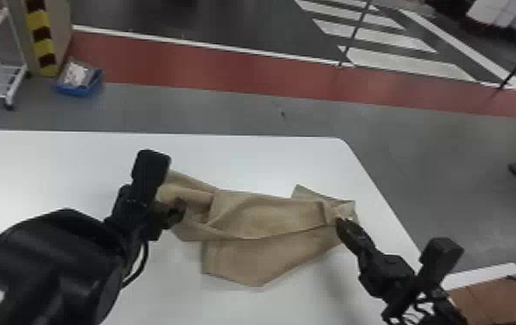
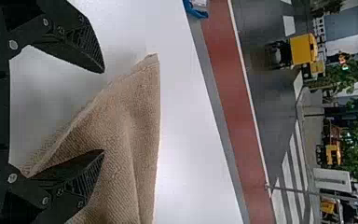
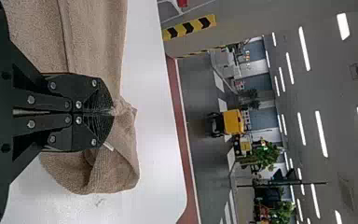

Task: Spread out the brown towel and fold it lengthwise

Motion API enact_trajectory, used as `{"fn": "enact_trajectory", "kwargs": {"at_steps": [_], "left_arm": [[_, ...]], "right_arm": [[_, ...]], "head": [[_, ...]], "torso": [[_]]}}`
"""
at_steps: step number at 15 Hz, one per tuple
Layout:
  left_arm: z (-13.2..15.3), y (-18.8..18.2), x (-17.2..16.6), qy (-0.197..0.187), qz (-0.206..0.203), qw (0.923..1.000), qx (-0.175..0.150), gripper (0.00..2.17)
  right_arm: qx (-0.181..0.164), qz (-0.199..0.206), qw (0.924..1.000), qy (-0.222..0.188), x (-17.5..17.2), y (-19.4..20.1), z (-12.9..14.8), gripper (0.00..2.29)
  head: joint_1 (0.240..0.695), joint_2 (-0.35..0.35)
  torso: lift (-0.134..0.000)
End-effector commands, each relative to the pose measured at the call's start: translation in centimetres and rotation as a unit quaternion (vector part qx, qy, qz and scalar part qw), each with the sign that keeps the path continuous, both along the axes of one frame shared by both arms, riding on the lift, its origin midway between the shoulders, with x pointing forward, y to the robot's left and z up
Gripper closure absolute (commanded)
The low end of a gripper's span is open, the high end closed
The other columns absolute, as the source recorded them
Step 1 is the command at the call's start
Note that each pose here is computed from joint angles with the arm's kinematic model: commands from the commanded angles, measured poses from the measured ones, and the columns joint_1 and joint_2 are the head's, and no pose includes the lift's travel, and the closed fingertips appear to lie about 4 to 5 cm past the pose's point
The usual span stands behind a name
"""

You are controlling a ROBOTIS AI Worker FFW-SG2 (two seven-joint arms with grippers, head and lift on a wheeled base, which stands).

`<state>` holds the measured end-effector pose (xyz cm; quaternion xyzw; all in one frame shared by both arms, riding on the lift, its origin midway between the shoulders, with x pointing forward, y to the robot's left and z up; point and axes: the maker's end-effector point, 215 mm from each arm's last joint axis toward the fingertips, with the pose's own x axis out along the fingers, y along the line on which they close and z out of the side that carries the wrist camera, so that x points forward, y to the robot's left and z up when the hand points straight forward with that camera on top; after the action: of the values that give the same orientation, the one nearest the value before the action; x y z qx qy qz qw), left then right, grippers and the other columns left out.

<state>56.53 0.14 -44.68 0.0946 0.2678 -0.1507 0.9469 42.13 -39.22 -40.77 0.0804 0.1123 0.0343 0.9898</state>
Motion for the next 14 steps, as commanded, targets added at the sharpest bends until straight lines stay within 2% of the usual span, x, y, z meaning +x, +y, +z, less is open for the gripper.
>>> {"fn": "enact_trajectory", "kwargs": {"at_steps": [1,2,5,6,7,9,11,12,13,14], "left_arm": [[0.3,-0.3,0.0,-0.002,-0.003,1.0000,-0.004,0.63],[0.3,-0.4,0.0,-0.001,-0.007,1.0000,-0.006,0.65],[3.0,-0.4,0.3,-0.039,0.008,0.9989,-0.025,1.47],[4.5,-0.5,0.3,-0.059,0.013,0.9975,-0.035,1.68],[5.5,-0.2,0.2,-0.070,0.016,0.9965,-0.043,1.72],[7.4,1.3,-0.6,-0.090,0.028,0.9943,-0.049,1.72],[9.3,3.8,-1.2,-0.107,0.046,0.9913,-0.061,1.72],[9.2,4.3,-1.4,-0.106,0.047,0.9914,-0.061,1.71],[8.7,5.3,-1.1,-0.094,0.057,0.9925,-0.052,1.47],[7.7,5.6,-1.2,-0.080,0.059,0.9941,-0.045,1.02]], "right_arm": [[0.000,0.000,1.0000,0.001,0.0,-0.1,-0.1,1.48],[0.001,-0.001,1.0000,0.000,0.0,-0.1,-0.1,1.48],[0.001,-0.002,1.0000,-0.001,0.2,-0.1,-0.1,1.48],[0.000,0.001,1.0000,-0.003,0.3,0.1,0.0,1.48],[0.001,0.003,1.0000,-0.006,0.5,0.4,0.2,1.48],[-0.005,0.004,0.9999,-0.015,0.8,0.7,1.2,1.48],[-0.016,0.007,0.9993,-0.032,1.2,1.0,3.4,1.48],[-0.016,0.004,0.9994,-0.030,1.3,0.9,3.8,1.48],[-0.015,0.006,0.9995,-0.029,1.4,1.1,4.0,1.48],[-0.017,0.007,0.9993,-0.031,1.5,1.2,4.2,1.48]], "head": [[0.695,-0.350],[0.695,-0.350],[0.695,-0.350],[0.695,-0.350],[0.695,-0.350],[0.695,-0.350],[0.695,-0.350],[0.695,-0.350],[0.695,-0.350],[0.695,-0.350]], "torso": [[-0.124],[-0.124],[-0.124],[-0.124],[-0.124],[-0.124],[-0.124],[-0.124],[-0.124],[-0.124]]}}
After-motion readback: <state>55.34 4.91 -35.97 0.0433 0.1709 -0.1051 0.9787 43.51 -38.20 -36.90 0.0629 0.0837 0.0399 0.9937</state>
